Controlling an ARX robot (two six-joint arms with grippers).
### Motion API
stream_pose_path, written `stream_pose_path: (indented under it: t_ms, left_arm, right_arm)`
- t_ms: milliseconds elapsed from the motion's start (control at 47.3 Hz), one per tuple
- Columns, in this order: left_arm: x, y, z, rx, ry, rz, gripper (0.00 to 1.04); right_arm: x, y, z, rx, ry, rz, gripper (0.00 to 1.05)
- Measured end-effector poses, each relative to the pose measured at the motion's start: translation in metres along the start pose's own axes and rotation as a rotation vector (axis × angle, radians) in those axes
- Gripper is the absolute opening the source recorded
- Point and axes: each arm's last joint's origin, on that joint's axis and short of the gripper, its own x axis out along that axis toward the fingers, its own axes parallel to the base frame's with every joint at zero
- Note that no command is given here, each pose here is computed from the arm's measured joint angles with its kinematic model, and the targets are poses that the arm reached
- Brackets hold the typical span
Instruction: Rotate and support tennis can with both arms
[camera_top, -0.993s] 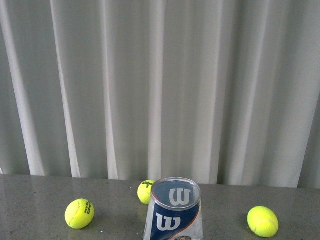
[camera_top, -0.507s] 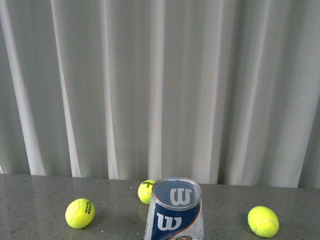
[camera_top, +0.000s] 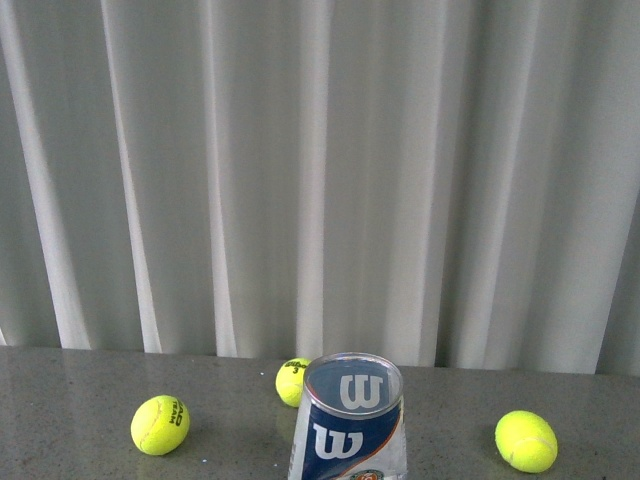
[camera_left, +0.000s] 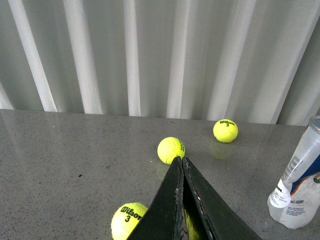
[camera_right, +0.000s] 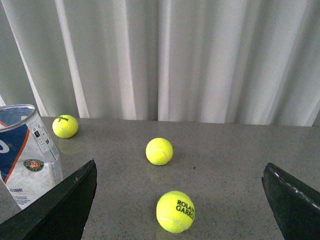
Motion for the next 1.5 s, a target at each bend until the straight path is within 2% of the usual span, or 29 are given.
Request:
stream_pose_path:
  t_ms: [465,528,761,782,1014,1226,1247,1501]
  left_arm:
    - [-0.011,0.000,0.000,0.000,-0.002,0.000,0.04]
    - [-0.019,0.000,-0.005,0.000,0.034,0.000,0.04]
    - [-0.022,0.000,-0.003,0.000,0.005,0.000,0.04]
    - [-0.022,0.000,-0.003,-0.001,0.005,0.000,0.05]
    - [-0.022,0.000,-0.003,0.000,0.004,0.000,0.60]
    - [-0.022,0.000,-0.003,0.000,0.004,0.000,0.98]
    - [-0.022,0.000,-0.003,0.000,0.005,0.000,1.00]
    - [-0.022,0.000,-0.003,0.000,0.005,0.000,0.98]
  right_arm:
    - [0.000,0.000,0.000,0.000,0.000,0.000,0.98]
    - [0.000,0.000,0.000,0.000,0.000,0.000,0.98]
    - [0.000,0.000,0.000,0.000,0.000,0.000,0.98]
    - [0.000,0.000,0.000,0.000,0.000,0.000,0.98]
    - [0.000,0.000,0.000,0.000,0.000,0.000,0.98]
    - [0.000,0.000,0.000,0.000,0.000,0.000,0.98]
    - [0.000,0.000,0.000,0.000,0.000,0.000,0.98]
    - [0.000,0.000,0.000,0.000,0.000,0.000,0.98]
